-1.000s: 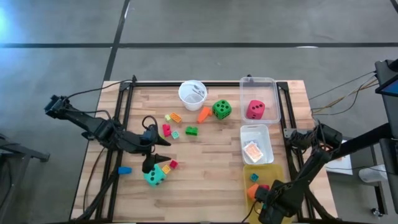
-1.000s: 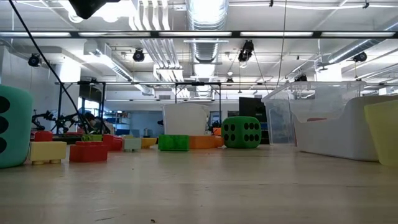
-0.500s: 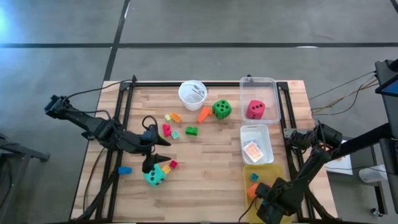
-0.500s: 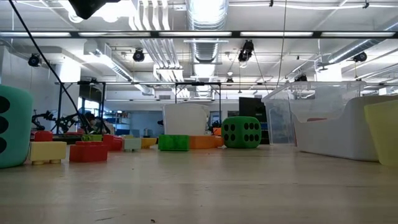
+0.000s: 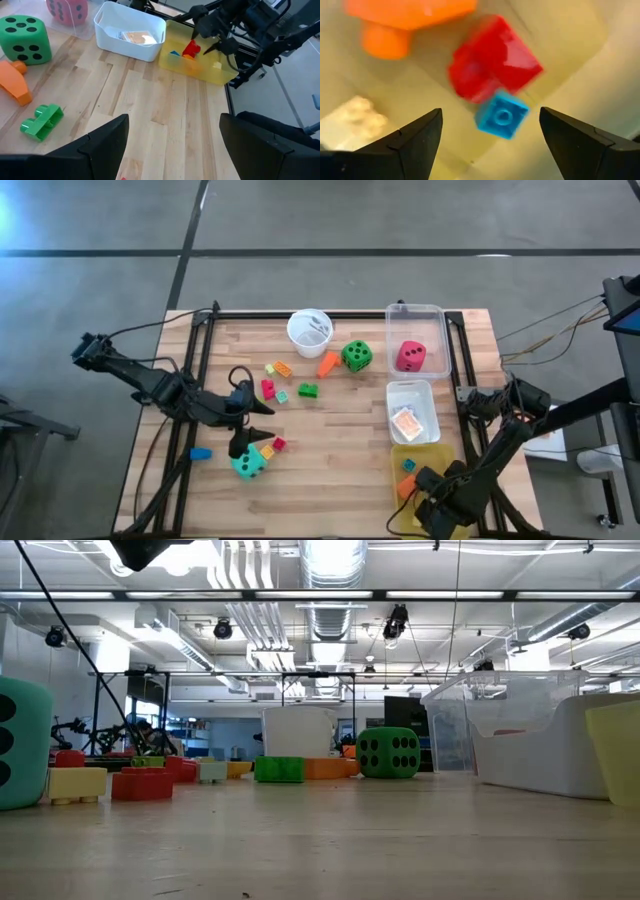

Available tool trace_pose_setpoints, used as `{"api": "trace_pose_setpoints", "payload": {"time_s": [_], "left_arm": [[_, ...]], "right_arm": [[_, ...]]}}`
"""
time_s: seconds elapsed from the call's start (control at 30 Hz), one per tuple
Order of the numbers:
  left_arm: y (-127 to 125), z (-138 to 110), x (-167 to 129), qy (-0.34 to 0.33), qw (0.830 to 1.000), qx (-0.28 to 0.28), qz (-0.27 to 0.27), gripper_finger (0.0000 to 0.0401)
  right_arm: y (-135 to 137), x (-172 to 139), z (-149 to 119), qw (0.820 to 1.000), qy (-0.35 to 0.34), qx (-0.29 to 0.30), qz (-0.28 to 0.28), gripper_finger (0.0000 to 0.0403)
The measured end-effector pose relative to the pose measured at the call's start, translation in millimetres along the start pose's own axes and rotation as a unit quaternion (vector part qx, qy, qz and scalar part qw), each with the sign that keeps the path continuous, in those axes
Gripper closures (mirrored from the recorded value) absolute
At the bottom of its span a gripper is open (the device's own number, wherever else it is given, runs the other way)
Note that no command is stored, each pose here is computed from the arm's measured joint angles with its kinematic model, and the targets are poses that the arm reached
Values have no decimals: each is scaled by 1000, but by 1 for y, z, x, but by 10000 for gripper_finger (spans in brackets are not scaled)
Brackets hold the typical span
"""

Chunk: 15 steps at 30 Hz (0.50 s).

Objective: Pick & Place Toys
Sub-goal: Put the green dice into the transparent bin

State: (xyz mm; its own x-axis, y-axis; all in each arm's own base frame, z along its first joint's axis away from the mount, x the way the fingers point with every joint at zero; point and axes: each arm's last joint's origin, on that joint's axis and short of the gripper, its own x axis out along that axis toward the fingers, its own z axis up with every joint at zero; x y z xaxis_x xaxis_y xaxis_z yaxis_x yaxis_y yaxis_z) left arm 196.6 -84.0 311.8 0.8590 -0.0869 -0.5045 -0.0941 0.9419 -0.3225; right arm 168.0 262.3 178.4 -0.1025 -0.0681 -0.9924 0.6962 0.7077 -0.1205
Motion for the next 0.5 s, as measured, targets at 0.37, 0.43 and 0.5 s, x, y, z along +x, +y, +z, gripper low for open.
{"api": "trace_pose_setpoints", "payload": {"time_s": [0.37,0.43,0.5], "left_arm": [[0,-1,0,1,1000,1,1,87],[1,-1,1,2,1000,1,1,87],[1,-1,1,2,1000,1,1,87]], "right_arm": [[21,-41,-5,995,-14,-48,83,78],[26,-57,-6,992,-38,-58,110,78],[27,-72,-6,988,-70,-64,122,78]]}}
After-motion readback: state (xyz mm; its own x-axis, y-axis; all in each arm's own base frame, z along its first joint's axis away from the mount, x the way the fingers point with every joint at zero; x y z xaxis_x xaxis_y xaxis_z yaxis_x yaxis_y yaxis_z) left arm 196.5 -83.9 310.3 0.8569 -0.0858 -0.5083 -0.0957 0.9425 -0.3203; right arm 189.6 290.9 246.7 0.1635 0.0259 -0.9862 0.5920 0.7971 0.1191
